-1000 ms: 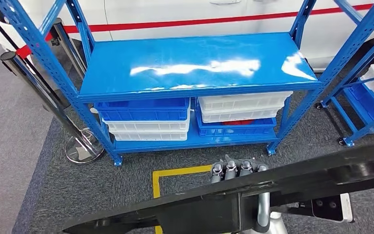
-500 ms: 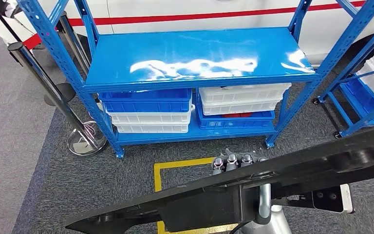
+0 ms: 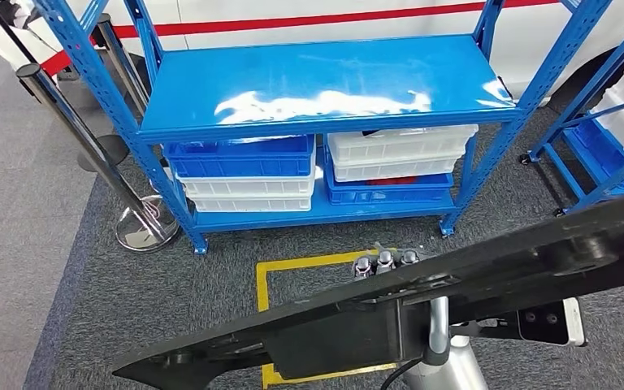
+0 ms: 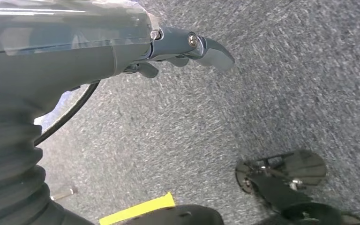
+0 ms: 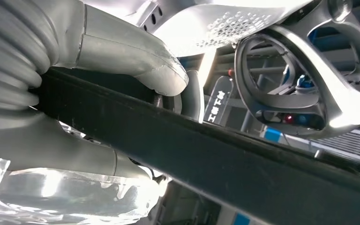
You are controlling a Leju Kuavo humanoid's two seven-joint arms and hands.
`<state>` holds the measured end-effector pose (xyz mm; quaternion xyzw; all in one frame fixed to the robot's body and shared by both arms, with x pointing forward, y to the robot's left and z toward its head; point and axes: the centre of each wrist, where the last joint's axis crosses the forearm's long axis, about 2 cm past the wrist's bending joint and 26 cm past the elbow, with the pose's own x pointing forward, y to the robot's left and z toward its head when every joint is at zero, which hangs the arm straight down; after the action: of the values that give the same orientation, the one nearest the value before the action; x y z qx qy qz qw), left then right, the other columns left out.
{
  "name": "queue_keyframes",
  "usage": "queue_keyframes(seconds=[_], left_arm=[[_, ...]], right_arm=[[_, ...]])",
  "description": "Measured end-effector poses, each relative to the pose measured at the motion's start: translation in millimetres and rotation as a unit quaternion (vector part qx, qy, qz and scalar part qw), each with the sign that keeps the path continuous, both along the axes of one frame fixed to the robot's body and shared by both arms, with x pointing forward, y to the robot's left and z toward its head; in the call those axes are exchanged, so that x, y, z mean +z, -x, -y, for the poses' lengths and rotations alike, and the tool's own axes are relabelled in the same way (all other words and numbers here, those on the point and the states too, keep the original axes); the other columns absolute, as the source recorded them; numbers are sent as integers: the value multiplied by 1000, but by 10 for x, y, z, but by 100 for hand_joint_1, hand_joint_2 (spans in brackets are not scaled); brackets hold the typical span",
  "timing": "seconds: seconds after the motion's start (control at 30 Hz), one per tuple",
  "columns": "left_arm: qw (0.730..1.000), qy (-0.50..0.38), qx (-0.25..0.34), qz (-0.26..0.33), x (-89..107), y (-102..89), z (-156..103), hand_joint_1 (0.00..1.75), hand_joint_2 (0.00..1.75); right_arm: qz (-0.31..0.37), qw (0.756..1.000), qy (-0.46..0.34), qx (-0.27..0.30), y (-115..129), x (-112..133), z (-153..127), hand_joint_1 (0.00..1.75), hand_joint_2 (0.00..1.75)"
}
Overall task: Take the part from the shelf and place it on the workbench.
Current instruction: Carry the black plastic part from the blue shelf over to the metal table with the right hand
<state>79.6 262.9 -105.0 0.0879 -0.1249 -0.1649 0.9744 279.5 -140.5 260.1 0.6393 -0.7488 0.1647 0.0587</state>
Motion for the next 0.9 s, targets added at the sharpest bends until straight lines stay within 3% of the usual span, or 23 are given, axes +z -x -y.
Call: queue_keyframes(seconds=[0.9], left_arm=[[1000, 0, 2, 0, -4, 16, -12, 0, 175]], right_arm=[[-4, 1000, 7, -7, -41, -47, 58, 175, 175]])
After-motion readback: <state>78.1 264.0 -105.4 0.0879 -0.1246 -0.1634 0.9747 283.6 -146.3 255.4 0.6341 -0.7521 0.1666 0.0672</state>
